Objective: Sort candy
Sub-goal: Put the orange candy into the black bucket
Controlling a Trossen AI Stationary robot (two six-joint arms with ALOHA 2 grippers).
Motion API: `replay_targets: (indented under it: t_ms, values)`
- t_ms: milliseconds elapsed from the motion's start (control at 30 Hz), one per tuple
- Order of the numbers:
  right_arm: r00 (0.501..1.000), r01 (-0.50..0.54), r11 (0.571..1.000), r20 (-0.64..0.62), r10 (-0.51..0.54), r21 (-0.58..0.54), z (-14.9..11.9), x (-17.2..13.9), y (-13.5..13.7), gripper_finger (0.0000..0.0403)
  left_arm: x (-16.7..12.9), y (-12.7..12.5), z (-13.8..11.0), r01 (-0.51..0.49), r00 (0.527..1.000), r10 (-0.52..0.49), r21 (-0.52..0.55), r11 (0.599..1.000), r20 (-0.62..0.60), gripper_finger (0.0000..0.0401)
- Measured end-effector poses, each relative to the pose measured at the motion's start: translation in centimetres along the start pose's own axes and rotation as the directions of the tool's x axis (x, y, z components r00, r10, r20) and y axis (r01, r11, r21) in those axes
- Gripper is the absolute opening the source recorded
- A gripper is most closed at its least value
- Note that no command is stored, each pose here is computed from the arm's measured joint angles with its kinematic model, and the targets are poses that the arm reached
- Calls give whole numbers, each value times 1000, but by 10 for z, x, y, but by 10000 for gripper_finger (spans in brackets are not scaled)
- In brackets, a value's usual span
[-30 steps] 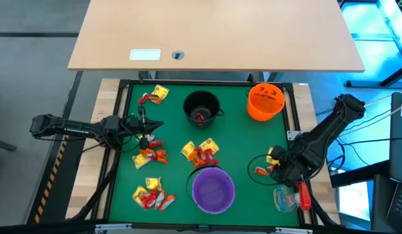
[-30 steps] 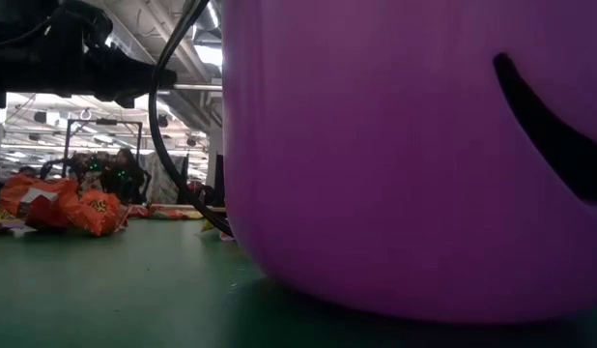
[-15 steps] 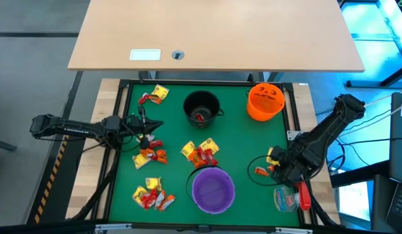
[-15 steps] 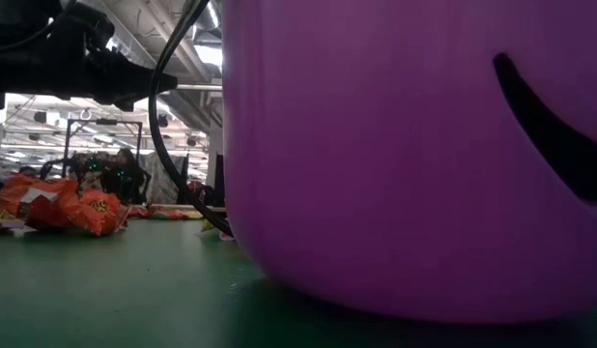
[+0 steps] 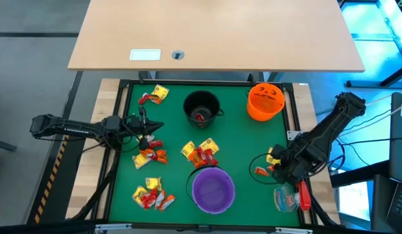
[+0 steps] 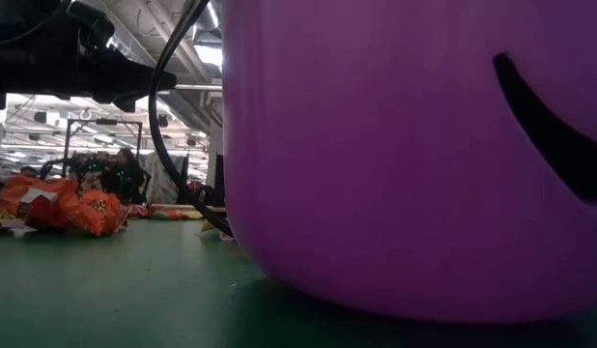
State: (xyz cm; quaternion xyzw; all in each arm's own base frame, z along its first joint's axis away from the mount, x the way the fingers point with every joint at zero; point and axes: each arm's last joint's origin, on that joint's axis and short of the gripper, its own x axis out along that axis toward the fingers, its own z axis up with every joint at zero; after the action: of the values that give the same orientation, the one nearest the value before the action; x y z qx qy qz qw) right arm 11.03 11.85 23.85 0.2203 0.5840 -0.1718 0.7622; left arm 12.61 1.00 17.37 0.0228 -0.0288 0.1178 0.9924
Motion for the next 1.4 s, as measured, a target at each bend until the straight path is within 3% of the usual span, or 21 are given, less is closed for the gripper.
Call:
replay_targets:
  t_ms: [400, 600, 767, 967, 1400]
  values:
    - [990, 109, 991, -80, -115, -72, -4, 10, 2, 179, 0, 0, 0, 13, 1000, -13, 0, 1000, 1, 0]
    - [972, 144, 986, -172, -158, -89, -9, 25, 3, 207, 0, 0, 0, 12, 1000, -12, 1, 1000, 1, 0]
    - [969, 122, 990, -206, -135, -77, -16, 48, -3, 228, 0, 0, 0, 12, 1000, -12, 1, 1000, 1, 0]
    - [970, 92, 993, -221, -105, -68, -21, 68, -9, 223, 0, 0, 0, 12, 1000, -12, 1, 1000, 1, 0]
    - [961, 102, 994, -253, -111, -49, -27, 84, -20, 217, 0, 0, 0, 12, 1000, -12, 0, 1000, 1, 0]
